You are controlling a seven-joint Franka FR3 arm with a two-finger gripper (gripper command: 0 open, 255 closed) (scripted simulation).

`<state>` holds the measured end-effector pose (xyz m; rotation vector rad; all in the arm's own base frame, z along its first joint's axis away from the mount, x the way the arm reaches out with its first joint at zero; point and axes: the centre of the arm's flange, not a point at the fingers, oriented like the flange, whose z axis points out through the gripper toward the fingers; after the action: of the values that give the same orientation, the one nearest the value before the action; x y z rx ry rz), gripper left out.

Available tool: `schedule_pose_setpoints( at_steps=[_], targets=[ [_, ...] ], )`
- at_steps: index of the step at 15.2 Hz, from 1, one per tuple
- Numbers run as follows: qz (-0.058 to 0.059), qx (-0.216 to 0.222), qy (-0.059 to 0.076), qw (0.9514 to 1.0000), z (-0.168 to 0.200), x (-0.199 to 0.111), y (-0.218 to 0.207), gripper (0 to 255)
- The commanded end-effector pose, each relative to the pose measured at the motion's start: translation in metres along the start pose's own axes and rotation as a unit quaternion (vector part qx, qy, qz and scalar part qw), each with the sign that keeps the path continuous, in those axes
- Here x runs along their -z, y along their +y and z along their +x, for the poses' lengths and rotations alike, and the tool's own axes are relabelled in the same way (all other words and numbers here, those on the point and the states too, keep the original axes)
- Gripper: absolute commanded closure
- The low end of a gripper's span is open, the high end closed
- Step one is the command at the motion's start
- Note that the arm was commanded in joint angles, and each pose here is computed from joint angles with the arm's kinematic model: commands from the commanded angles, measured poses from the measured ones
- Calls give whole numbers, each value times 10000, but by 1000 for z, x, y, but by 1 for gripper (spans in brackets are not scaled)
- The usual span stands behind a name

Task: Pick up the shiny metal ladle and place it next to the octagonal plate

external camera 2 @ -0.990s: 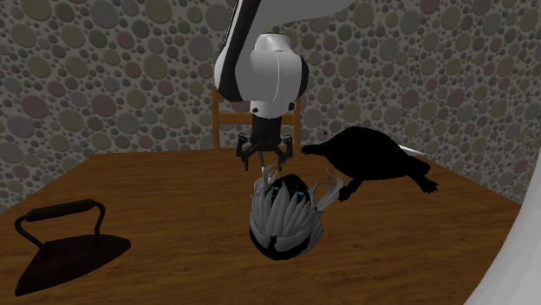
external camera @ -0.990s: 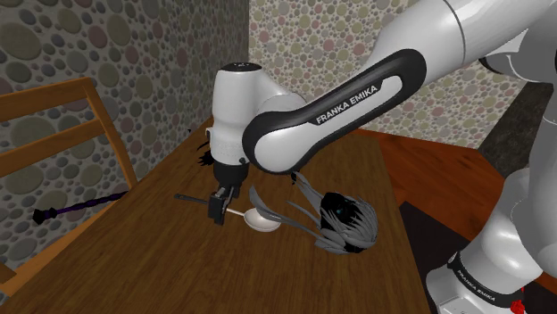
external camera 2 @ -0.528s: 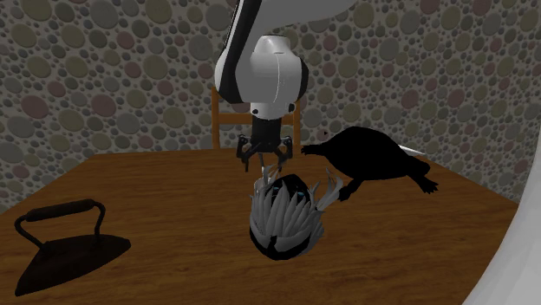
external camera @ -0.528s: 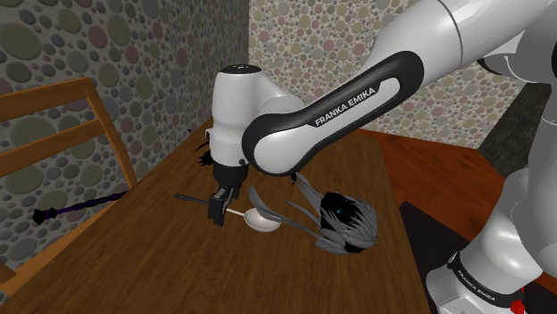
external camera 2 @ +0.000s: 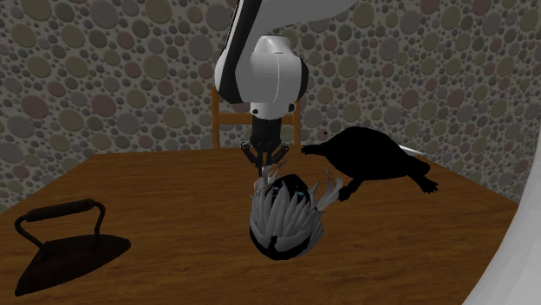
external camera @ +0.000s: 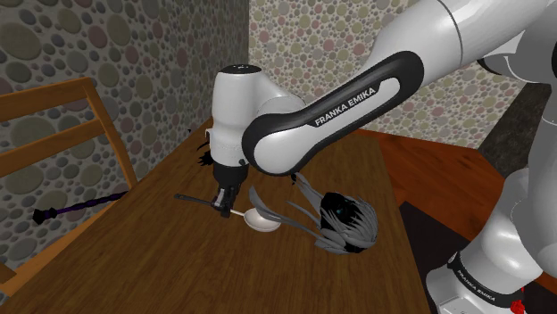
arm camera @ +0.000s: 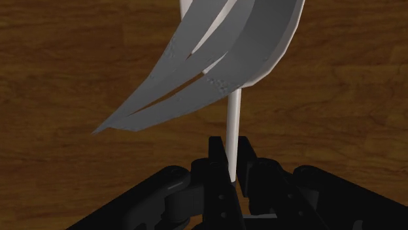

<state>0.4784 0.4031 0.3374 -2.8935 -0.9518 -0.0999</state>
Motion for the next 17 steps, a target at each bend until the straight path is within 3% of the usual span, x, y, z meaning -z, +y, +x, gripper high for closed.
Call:
schedule_pose_setpoints(
  at_steps=[1,17],
  targets=[
    [0,0,0,10000,0,0,0,255],
    [0,0,0,10000,7,79,-5,255]
  ],
)
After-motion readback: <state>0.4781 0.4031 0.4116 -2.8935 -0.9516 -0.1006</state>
